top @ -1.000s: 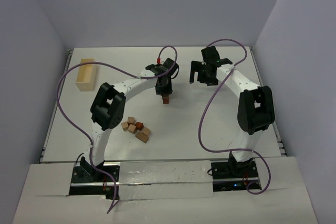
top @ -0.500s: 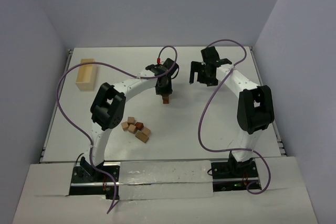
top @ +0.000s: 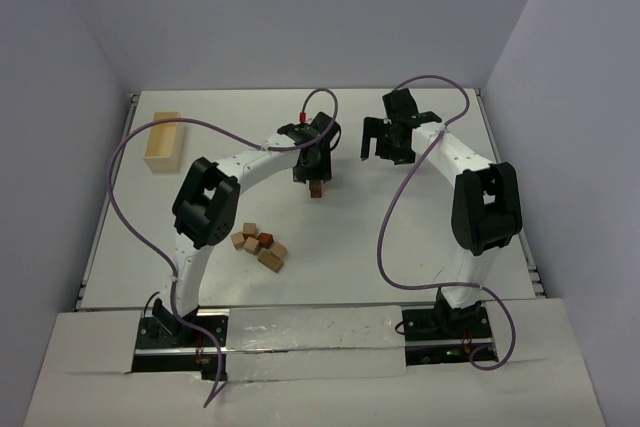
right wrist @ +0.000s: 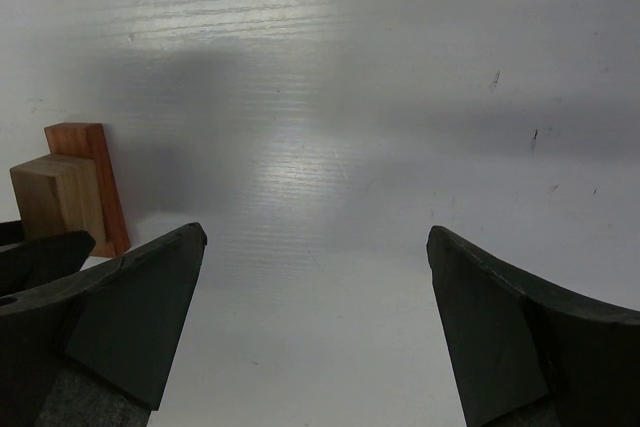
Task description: Build the wood block tower
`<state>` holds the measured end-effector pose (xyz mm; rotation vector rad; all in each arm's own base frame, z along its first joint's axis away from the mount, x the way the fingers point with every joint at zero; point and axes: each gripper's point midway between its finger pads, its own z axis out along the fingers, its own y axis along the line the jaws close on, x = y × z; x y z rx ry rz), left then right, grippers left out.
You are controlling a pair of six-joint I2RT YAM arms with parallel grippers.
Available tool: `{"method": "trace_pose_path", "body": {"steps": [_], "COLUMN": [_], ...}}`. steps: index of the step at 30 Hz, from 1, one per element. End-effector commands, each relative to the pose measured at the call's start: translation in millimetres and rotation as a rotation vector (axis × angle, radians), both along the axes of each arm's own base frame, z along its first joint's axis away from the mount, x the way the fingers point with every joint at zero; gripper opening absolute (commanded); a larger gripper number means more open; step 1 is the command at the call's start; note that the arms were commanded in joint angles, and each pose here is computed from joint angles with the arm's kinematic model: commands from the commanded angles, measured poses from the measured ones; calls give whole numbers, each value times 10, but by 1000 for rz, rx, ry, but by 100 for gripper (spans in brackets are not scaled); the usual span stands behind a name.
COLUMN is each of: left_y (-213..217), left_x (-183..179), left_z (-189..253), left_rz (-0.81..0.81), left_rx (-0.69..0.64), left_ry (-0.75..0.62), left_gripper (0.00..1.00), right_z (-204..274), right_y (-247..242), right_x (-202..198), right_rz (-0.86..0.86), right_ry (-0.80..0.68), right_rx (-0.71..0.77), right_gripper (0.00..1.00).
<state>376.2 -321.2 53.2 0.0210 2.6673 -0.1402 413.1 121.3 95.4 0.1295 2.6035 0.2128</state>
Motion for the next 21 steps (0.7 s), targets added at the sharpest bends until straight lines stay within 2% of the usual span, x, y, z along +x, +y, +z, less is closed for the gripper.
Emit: {"method": "trace_pose_path", "body": {"steps": [1,5,8,21], "left_y": [-51,-38,-23,-41], "left_x": [-4,-10,-10,-2], "left_z": [40,42,44,-137], "left_rz": [-21,-25,-21,-31], "left_rx": [-21,-18,-14,-4], "left_ry": [-8,-11,-14,24], "left_gripper": [64,81,88,70], "right_z": [46,46,52,51], "right_y": [22,26,29,23], "right_x": [52,50,50,47], "right_rz": [-1,1,2,2], "right_ry": [-22,-21,-22,-21], "right_rx": [7,9,11,11], "right_gripper": [100,100,100,100]}}
